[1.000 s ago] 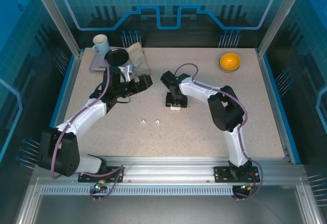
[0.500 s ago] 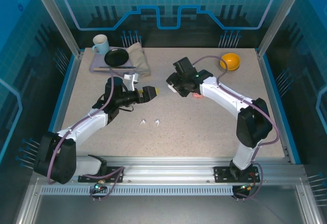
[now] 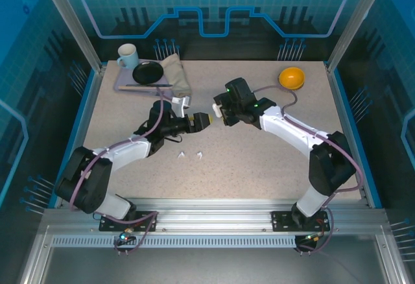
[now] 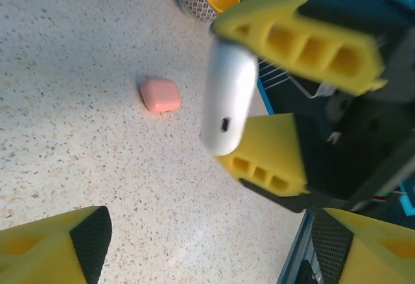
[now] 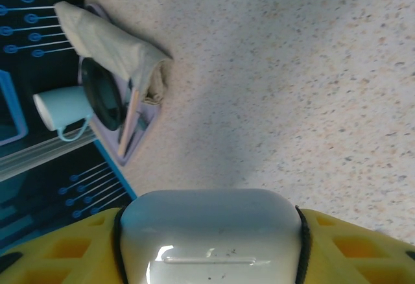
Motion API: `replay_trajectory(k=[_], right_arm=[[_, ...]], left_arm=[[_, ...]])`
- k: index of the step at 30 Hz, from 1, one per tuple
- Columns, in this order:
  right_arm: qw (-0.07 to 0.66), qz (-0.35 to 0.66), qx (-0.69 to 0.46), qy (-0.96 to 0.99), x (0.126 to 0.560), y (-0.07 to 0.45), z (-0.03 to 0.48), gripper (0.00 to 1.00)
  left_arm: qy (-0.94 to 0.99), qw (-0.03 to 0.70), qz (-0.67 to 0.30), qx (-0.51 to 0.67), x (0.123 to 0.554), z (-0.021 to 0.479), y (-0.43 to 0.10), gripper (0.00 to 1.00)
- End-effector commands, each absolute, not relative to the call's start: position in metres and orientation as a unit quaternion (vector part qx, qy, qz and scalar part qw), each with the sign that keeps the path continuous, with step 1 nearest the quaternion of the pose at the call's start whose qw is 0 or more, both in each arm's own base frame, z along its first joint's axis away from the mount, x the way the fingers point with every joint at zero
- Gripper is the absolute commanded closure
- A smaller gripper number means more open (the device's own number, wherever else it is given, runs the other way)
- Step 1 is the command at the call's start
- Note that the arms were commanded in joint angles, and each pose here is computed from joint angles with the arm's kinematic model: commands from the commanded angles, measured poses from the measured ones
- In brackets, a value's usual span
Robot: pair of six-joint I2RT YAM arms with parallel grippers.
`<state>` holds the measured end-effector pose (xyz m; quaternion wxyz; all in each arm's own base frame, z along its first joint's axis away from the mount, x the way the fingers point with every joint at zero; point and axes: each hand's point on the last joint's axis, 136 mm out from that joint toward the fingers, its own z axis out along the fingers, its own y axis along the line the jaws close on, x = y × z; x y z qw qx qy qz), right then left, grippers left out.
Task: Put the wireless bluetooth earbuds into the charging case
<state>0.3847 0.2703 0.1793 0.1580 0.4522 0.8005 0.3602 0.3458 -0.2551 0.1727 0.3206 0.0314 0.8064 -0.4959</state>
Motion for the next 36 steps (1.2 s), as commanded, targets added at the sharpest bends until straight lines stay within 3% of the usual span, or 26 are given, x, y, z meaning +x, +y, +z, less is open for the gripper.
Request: replay_trajectory(k=[1,28,36], right_arm=[[0.159,0.392,0.453,0.785,0.383,0.275,0.198,0.51],[0.15,0.401,0.441,0.789,0.376,0.285,0.197,0.52],[0.152,0.401,0.441,0.788,0.375,0.286,0.198,0.52]], left_arm=[[0.784,0.358,-0.505,0.05,0.361,0.195,-0.268,0.2],[0.774,0.365,-0.516,0.041,0.396,0.195,-0.287,0.48],[0.771,0.364,-0.52,0.044,0.397,0.198,-0.289,0.62]])
